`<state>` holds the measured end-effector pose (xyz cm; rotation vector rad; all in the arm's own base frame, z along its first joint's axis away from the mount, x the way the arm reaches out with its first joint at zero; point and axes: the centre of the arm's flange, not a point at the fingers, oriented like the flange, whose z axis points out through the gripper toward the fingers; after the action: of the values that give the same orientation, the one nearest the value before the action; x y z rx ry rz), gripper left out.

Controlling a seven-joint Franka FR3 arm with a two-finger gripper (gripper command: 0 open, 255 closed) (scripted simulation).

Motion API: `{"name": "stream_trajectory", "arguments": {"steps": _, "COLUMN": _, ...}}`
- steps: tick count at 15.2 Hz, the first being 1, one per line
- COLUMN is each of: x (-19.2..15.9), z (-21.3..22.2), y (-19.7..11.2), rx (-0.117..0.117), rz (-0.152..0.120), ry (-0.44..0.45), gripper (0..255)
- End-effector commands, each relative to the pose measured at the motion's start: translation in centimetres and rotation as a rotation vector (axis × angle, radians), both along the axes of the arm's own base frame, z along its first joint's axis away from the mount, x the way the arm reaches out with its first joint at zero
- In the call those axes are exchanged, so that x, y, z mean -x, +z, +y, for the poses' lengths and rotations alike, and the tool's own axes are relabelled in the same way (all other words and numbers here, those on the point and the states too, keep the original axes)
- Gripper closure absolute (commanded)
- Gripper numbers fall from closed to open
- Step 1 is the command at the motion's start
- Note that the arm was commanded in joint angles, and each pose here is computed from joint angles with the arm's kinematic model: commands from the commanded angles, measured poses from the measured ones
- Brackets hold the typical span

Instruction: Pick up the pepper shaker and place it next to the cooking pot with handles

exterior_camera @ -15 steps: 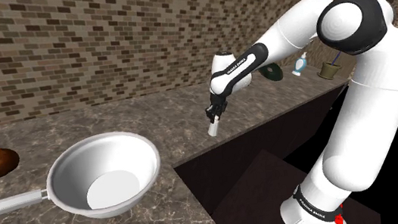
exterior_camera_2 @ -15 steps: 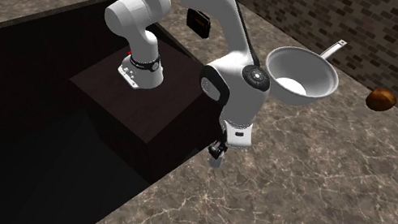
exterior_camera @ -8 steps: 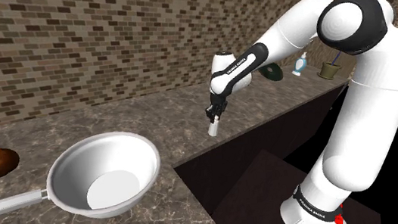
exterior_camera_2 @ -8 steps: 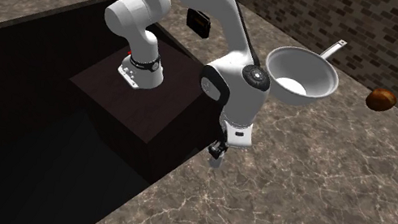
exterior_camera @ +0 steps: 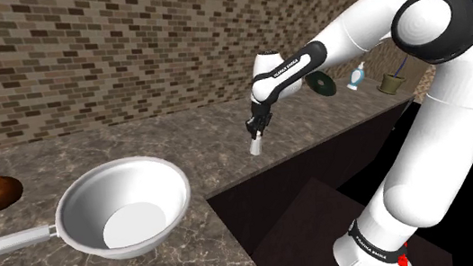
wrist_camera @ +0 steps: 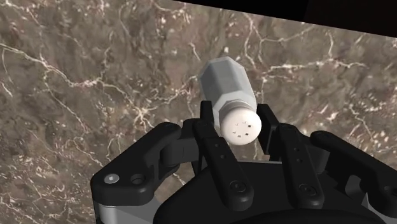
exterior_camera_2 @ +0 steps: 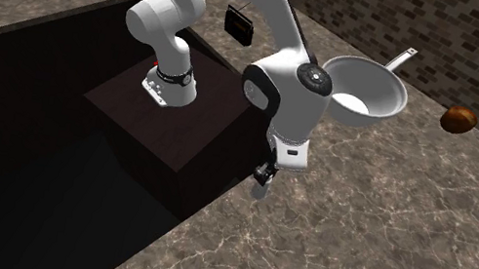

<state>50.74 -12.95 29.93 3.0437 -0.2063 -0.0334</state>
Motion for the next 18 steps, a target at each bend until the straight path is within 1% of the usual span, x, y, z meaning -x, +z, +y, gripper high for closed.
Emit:
{"name": "stream_trajectory", "arguments": {"steps": 1, "x": 0.1, "z": 0.1, "y": 1.1, "rx": 0.000, "rz": 0.000, "ry": 0.000, "gripper": 255}}
{"name": "stream_trajectory", "arguments": {"steps": 18, "x": 0.1, "z": 0.1, "y": 10.0, "rx": 0.000, "rz": 0.000, "ry": 0.000, "gripper": 255}}
